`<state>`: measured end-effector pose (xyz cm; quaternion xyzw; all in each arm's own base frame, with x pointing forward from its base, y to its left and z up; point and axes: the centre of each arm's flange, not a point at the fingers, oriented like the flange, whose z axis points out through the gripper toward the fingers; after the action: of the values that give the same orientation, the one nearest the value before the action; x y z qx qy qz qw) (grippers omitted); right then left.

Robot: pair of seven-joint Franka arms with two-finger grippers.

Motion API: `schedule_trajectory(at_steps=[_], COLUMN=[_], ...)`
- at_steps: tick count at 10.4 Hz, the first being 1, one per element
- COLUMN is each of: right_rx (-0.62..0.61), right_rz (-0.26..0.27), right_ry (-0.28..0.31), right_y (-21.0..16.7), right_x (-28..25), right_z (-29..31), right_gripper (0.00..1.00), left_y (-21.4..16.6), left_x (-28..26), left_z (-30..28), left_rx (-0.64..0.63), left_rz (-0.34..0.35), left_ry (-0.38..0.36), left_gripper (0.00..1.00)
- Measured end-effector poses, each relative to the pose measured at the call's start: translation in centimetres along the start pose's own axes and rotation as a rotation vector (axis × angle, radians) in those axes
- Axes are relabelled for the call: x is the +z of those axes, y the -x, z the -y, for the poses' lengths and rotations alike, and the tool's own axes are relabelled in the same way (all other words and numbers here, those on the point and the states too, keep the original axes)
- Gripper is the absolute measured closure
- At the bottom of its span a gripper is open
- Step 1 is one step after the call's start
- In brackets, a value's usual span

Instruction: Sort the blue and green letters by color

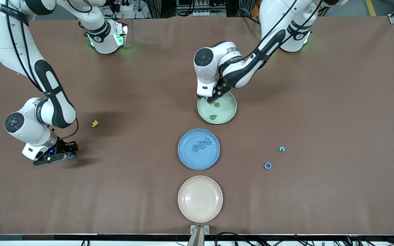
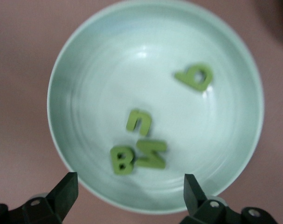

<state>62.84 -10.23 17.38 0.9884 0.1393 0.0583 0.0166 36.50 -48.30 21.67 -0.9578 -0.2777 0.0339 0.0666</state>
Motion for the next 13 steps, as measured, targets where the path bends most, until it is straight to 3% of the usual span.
schedule_trajectory(at_steps=[1, 5, 8, 13], right_rx=[0.003, 0.032, 0.03, 0.137], right_rz=[-0.005, -0.003, 0.004, -0.018], right_ry=[0.001, -0.026, -0.059, -0.102], right_y=[-0.1, -0.2, -2.2, -5.4], right_x=[-0.4, -0.2, -1.6, -2.5], right_z=[-0.2, 0.1, 0.5, 6.4], right_gripper=[0.63, 0.63, 0.63, 0.63], left_y=[-2.8, -18.1, -27.5, -34.7], left_x=[-1.0, -3.8, -4.6, -10.4], left_z=[-0.6, 0.2, 3.5, 9.8], left_rx=[-0.044, -0.202, -0.293, -0.281], left_rz=[-0.007, -0.054, -0.065, -0.098], left_ry=[0.025, 0.09, 0.109, 0.027], left_gripper=[0.0, 0.0, 0.0, 0.0])
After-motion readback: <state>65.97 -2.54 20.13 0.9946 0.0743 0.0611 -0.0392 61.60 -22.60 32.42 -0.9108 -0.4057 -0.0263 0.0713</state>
